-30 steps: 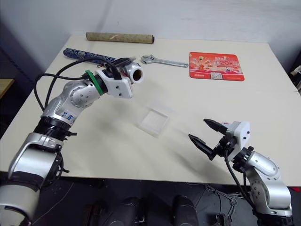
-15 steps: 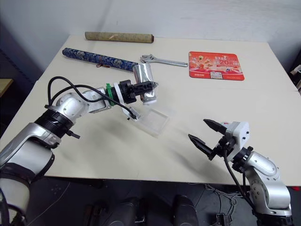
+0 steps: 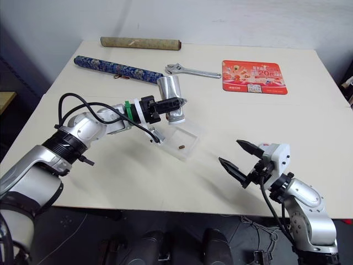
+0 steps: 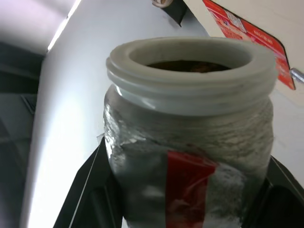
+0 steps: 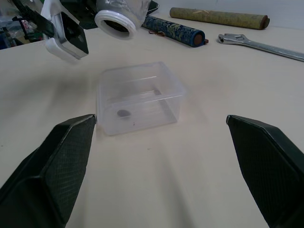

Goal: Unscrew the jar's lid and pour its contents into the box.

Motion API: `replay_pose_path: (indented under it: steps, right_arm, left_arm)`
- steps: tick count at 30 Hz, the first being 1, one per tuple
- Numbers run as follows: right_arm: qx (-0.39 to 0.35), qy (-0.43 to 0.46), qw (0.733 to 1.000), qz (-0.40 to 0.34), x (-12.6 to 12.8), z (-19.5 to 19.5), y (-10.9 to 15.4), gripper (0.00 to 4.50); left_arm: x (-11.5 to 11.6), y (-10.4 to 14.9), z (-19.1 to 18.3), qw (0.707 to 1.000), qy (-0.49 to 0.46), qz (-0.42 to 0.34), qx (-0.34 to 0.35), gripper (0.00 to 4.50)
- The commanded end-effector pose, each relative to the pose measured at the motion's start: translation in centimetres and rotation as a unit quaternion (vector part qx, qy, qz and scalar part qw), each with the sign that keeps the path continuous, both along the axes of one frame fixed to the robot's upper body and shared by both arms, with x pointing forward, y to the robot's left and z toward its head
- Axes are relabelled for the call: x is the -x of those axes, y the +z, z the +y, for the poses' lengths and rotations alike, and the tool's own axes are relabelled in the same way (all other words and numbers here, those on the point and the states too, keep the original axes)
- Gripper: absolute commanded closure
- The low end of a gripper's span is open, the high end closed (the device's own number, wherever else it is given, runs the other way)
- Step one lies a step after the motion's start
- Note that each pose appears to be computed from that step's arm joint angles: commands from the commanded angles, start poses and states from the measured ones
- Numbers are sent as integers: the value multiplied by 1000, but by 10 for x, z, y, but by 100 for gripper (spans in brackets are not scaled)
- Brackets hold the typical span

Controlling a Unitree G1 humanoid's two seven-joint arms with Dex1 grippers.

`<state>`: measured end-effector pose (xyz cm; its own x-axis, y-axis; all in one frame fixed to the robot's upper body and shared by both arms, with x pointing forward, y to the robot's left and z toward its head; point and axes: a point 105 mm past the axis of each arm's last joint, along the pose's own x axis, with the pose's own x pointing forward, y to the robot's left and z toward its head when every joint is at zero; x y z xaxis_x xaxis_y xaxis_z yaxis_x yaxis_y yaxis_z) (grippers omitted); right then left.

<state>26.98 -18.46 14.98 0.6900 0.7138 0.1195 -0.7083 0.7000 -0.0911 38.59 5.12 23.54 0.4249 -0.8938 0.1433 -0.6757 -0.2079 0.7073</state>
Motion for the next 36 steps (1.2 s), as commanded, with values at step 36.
replay_pose_path:
  steps: [36]
  right_arm:
    - [5, 138, 975, -175, 6, 37, 18, 0]
  left_arm:
    - [49, -99, 291, 424, 85, 454, 779, 124]
